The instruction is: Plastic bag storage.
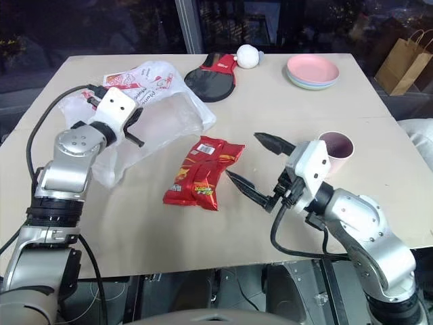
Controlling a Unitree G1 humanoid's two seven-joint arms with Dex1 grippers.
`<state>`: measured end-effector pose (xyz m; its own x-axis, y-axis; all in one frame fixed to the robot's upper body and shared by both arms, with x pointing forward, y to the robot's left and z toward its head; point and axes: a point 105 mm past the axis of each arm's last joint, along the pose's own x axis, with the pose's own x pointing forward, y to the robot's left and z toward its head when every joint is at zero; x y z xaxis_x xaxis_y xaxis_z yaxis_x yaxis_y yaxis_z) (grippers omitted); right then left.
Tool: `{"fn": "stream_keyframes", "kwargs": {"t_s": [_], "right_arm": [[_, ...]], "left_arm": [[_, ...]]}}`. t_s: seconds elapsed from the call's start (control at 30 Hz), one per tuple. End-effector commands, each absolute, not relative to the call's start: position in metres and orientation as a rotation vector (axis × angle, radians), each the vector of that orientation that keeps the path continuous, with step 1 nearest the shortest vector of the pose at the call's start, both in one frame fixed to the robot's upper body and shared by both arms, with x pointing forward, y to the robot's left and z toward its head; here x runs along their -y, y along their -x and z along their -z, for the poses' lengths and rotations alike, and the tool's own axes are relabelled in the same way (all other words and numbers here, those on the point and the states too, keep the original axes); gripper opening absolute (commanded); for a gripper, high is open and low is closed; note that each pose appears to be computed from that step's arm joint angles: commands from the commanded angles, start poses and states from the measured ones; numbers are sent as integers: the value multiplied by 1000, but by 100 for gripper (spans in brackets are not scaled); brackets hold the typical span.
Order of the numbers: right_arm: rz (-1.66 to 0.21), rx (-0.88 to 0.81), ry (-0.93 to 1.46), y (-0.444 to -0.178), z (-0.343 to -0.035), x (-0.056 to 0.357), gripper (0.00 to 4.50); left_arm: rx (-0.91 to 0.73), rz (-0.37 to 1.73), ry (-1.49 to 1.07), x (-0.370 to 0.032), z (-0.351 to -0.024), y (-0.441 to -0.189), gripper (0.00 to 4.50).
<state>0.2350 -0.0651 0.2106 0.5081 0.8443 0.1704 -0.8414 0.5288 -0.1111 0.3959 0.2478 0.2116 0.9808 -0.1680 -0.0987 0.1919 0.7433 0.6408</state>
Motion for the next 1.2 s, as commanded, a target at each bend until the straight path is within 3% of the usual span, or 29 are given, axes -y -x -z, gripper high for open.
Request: {"fn": "stream_keyframes", "kwargs": {"t_s": [0.03,0.2,0.5,0.73,0.93,0.97,1.0,1.03,1.07,1.13,1.2], "right_arm": [[-1055,-64,-154,-240,-178,59,450],[-960,-330,-286,-264,-146,55,450],[-872,-418,-576,-318,-165,15,450],[-793,-520,-582,-351,-139,-5,450],[-813,-505,-543,-356,-140,-4,198],[-807,-498,-515,-357,-140,-1,127],[-811,-469,-512,-356,-148,6,107],[-819,-419,-496,-354,-160,16,42],[-835,-386,-502,-348,-169,23,7],[-866,-348,-496,-336,-179,32,7],[-911,-347,-512,-324,-181,30,68]], "left_arm": [[9,190,-691,-244,-232,-391,2],[-4,212,-685,-240,-236,-385,2],[-20,247,-672,-229,-235,-380,2],[-18,253,-653,-223,-234,-376,2],[-9,243,-628,-226,-237,-373,0],[-10,243,-638,-227,-237,-372,0],[-11,238,-636,-229,-237,-372,0],[-12,234,-635,-231,-237,-372,0],[-13,232,-632,-232,-236,-372,0],[-14,232,-629,-233,-234,-372,0],[-14,235,-629,-232,-232,-372,0]]}}
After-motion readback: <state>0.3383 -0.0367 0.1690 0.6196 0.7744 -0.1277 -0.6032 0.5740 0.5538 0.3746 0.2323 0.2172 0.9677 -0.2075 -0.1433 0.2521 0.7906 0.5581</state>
